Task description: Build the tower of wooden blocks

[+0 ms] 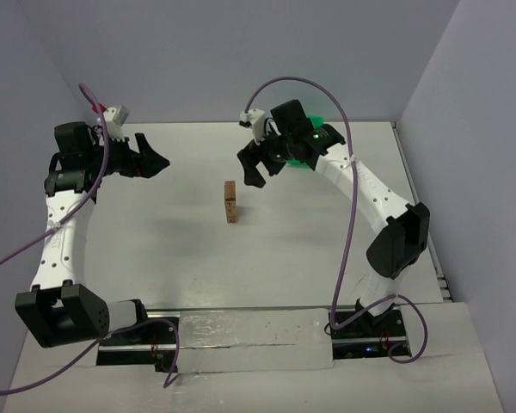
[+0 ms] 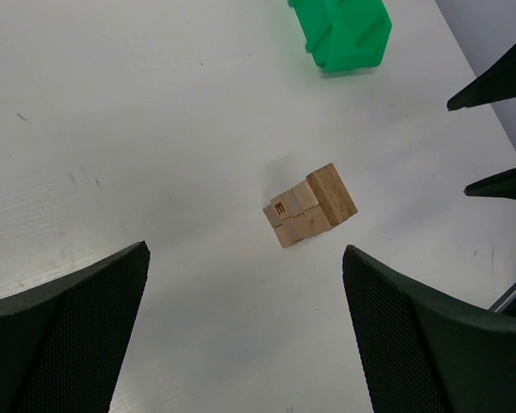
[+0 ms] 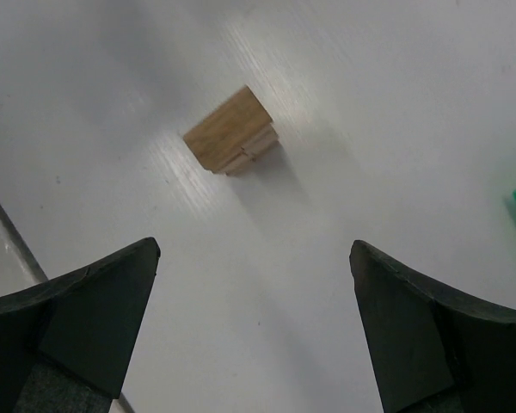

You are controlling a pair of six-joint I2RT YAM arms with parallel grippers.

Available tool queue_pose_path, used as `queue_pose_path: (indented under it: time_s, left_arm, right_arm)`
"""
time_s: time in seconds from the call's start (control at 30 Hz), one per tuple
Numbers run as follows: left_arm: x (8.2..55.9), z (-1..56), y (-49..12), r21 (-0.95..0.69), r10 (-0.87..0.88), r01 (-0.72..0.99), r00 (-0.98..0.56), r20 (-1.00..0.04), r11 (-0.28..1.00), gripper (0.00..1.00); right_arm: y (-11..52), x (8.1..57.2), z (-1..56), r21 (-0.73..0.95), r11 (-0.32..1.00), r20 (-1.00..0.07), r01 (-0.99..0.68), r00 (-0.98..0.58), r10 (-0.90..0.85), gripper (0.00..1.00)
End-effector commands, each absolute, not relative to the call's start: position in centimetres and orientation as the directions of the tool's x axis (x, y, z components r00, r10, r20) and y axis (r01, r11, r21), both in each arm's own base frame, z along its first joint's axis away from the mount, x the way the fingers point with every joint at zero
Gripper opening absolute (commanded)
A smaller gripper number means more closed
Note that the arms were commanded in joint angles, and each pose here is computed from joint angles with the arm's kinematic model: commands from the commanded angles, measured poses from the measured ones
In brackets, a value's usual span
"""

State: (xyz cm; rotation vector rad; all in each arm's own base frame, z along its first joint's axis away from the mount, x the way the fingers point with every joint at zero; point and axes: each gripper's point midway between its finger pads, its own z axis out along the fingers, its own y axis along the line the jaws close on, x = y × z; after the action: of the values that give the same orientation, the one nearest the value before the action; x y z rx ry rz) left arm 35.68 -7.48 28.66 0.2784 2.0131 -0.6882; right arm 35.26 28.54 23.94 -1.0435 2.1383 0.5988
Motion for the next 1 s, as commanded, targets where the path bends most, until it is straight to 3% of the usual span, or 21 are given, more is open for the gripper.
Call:
queue_pose_path:
  time_s: [0.0,0.2,0.3,0.4,0.97]
  left_arm:
    - [37.4,29.5,-6.0,-0.234,-0.052,0.309,-0.499,-0.865,0.922,0.99]
    - [37.3,30.5,-6.5,-0.209,-0.11,0.192,-0.427,-0.897,0.959,0.99]
    - [37.0,29.3,-7.3,-0.252,-0.146,0.173,-0.469,-0.871,0.952,0.99]
    - [37.0,27.3,-8.3,-0.185,-0.073,0.17,-0.513,-0.855,0.968,0.99]
    - [37.5,24.7,-10.1,-0.2,-0.043,0.212,-0.577,-0.816,0.957,0.99]
  right_arm:
    - [26.2,37.1,24.9,0.172,0.734,-0.744,-0.658,-0.575,-0.341,1.0]
    - [24.4,38.1,22.5,0.192,0.872,-0.67,-0.451,-0.709,-0.22,1.0]
    - [23.5,37.8,21.0,0.187,0.911,-0.643,-0.368,-0.747,-0.17,1.0]
    - [22.9,37.5,19.1,0.155,0.932,-0.635,-0.327,-0.756,-0.159,0.99]
    - [27.0,38.5,13.4,0.177,0.933,-0.563,-0.312,-0.81,-0.164,1.0]
